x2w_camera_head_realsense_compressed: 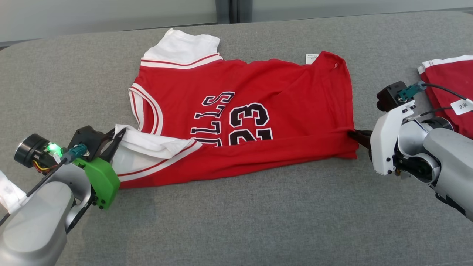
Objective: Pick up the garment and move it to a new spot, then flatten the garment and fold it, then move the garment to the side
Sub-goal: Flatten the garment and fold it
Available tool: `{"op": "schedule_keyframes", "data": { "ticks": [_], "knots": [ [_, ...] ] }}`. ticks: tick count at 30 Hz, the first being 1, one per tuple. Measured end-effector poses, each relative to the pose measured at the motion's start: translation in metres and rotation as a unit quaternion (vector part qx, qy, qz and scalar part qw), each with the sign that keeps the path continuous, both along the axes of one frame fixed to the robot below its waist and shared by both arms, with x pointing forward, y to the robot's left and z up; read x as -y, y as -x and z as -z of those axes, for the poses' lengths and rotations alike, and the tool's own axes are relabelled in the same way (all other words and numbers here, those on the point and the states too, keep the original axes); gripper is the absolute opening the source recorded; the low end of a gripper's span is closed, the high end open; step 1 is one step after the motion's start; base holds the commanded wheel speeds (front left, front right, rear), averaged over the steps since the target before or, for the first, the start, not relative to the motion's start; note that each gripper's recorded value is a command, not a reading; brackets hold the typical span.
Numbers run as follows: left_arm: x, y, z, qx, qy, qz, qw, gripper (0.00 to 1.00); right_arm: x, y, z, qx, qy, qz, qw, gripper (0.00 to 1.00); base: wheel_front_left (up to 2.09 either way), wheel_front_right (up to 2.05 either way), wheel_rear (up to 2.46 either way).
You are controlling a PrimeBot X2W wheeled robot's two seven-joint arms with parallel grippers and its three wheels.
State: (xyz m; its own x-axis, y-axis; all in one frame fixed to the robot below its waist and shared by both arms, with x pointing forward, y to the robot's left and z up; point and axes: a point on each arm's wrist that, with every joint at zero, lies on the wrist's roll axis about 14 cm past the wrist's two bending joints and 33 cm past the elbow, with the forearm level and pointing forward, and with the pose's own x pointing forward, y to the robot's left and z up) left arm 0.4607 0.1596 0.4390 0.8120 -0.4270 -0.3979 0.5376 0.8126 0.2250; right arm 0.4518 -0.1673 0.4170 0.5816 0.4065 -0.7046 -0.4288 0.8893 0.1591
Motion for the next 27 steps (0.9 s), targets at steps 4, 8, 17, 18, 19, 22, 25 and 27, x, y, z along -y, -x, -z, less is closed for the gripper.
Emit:
{"op": "schedule_keyframes", "data": {
  "ticks": [4,8,17,18,19,22,25,27],
  "knots": [
    [-0.002,-0.006,0.004,0.0,0.001,-0.006,1.0,0.0,0.0,-0.004,0.002,0.01,0.0,-0.001,1.0,0.0,0.0,0.0,0.0],
    [-0.003,-0.011,0.007,0.0,0.009,-0.016,1.0,0.43,-0.001,-0.015,-0.001,0.033,-0.009,0.006,0.999,1.0,0.0,0.0,0.0],
    [-0.015,-0.026,-0.008,0.046,0.069,-0.092,0.992,1.0,0.003,-0.044,-0.032,0.126,-0.053,0.049,0.989,1.0,0.0,0.0,0.0],
    [-0.017,-0.029,-0.015,0.061,0.081,-0.106,0.989,1.0,0.003,-0.049,-0.04,0.15,-0.062,0.054,0.985,1.0,0.0,0.0,0.0],
    [-0.019,-0.032,-0.023,0.074,0.095,-0.119,0.986,1.0,0.002,-0.052,-0.05,0.176,-0.071,0.056,0.98,1.0,0.0,0.0,0.0],
    [-0.02,-0.03,-0.037,0.099,0.13,-0.144,0.976,1.0,0.003,-0.053,-0.066,0.236,-0.093,0.066,0.965,1.0,0.0,0.0,0.0],
    [-0.02,-0.023,-0.05,0.119,0.162,-0.17,0.965,1.0,0.007,-0.049,-0.073,0.269,-0.1,0.077,0.955,1.0,0.0,0.0,0.0],
    [-0.018,-0.02,-0.069,0.147,0.186,-0.178,0.955,1.0,0.001,-0.044,-0.079,0.283,-0.111,0.075,0.95,1.0,0.0,0.0,0.0]
  ]
}}
